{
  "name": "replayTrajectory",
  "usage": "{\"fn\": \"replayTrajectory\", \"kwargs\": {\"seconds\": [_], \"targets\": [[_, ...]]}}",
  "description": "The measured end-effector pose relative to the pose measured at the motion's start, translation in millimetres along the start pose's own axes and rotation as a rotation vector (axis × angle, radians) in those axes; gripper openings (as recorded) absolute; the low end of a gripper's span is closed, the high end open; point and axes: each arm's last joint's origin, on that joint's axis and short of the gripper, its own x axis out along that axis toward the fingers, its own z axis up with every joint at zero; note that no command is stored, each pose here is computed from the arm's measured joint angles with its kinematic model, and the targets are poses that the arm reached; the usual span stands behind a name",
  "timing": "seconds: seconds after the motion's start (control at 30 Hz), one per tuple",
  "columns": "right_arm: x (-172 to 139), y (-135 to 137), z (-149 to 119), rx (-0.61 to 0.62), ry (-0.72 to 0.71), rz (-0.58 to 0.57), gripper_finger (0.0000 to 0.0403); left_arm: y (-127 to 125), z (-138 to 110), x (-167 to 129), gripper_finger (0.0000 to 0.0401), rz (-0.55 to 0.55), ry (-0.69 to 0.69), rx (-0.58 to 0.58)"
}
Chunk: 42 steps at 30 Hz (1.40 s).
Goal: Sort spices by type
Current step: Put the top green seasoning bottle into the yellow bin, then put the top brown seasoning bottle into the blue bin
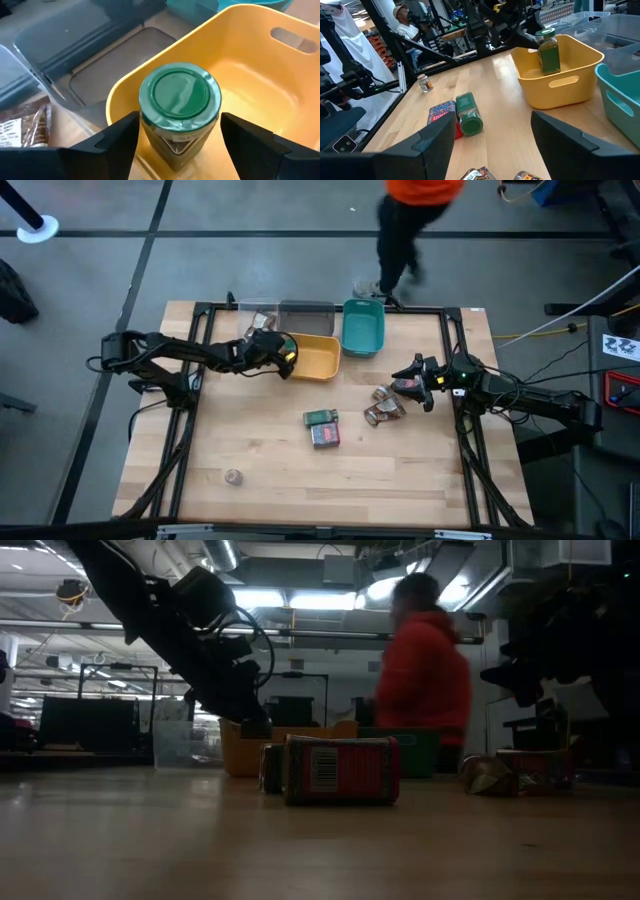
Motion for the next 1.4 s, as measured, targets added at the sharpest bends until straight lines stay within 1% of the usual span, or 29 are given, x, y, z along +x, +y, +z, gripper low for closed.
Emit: {"fn": "replayTrajectory", "kwargs": {"seconds": [0.1,0.27,0.4,0.7,0.83,1.03,1.27,1.4], "targets": [[0.0,0.8,3.0,-0.002,-0.003,0.001,0.0257,0.0,1.5,-2.2,0.0262,-0.02,-0.005,-0.003],[-1.2,8.6,26.5,-0.069,-0.052,0.043,0.0257,1.5,9.2,-12.3,0.0263,-0.054,-0.042,-0.019],[-2.9,13.2,39.6,-0.101,-0.019,0.041,0.0257,4.8,14.3,-23.7,0.0263,-0.061,-0.059,-0.025],[6.7,13.4,57.2,-0.091,0.179,0.003,0.0257,11.6,24.9,-46.5,0.0263,-0.074,-0.119,-0.048],[19.0,7.3,56.1,-0.068,0.281,-0.011,0.0257,13.2,28.2,-52.3,0.0263,-0.079,-0.145,-0.046],[36.3,-3.5,47.2,-0.039,0.485,-0.036,0.0257,14.4,28.5,-55.6,0.0263,-0.078,-0.146,-0.032],[52.4,-11.9,44.6,-0.096,0.646,-0.018,0.0257,14.3,28.1,-55.1,0.0263,-0.077,-0.142,-0.03],[61.2,-18.1,44.1,-0.16,0.712,-0.054,0.0257,14.4,27.6,-55.0,0.0263,-0.076,-0.137,-0.028]]}}
